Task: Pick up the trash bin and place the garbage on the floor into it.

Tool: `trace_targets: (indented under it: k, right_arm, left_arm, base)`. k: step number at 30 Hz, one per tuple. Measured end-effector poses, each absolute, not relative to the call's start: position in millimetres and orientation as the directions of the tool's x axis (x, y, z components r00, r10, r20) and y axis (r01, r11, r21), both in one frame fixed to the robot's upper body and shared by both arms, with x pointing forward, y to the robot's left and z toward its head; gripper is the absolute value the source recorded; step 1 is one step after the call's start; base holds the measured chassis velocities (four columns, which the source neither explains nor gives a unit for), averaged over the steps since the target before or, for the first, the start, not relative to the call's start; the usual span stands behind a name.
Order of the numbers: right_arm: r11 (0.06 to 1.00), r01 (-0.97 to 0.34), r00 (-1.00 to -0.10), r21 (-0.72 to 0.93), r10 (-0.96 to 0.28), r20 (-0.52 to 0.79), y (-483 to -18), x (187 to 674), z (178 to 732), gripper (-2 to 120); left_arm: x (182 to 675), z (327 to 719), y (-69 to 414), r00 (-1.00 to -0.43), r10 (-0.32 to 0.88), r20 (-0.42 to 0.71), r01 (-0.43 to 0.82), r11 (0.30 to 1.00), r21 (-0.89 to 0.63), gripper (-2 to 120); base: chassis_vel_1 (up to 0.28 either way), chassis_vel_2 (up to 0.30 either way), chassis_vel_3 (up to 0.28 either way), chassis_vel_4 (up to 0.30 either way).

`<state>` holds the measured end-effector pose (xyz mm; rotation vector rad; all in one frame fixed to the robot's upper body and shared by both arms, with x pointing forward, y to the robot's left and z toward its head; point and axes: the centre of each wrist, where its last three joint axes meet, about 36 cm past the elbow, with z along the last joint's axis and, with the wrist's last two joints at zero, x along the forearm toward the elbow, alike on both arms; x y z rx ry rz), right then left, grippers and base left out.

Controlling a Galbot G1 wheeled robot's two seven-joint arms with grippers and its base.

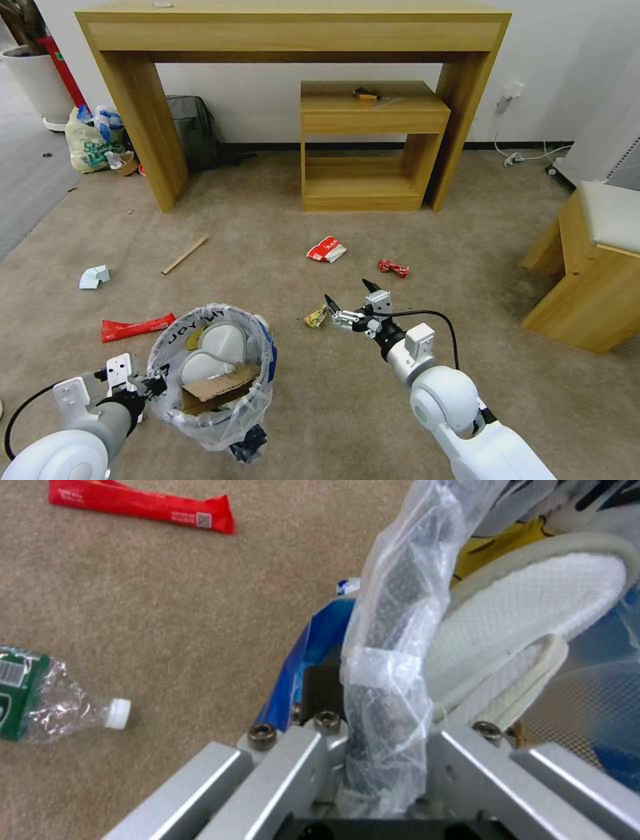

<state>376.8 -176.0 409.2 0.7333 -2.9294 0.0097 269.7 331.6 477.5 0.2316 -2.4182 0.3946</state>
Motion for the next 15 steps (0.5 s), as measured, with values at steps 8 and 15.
trace_targets:
  k: [8, 15]
  right_arm:
    - [0.883, -0.469, -0.875, 0.022, -0.468, 0.127, -174.7, 375.0, 407.6, 100]
    - [0.89, -0.455, -0.875, 0.031, -0.454, 0.172, -177.1, 378.1, 400.5, 100]
  left_arm:
    - [268.4, 477.6, 330.8, -0.762, -0.063, 0.644, -0.263, 0.939, -0.22, 0]
    - [267.9, 480.4, 329.9, -0.767, -0.062, 0.638, -0.26, 0.94, -0.221, 0]
  base:
    - [-0.129, 0.12, 0.125, -0.127]
    - [-0.112, 0.125, 0.116, -0.113]
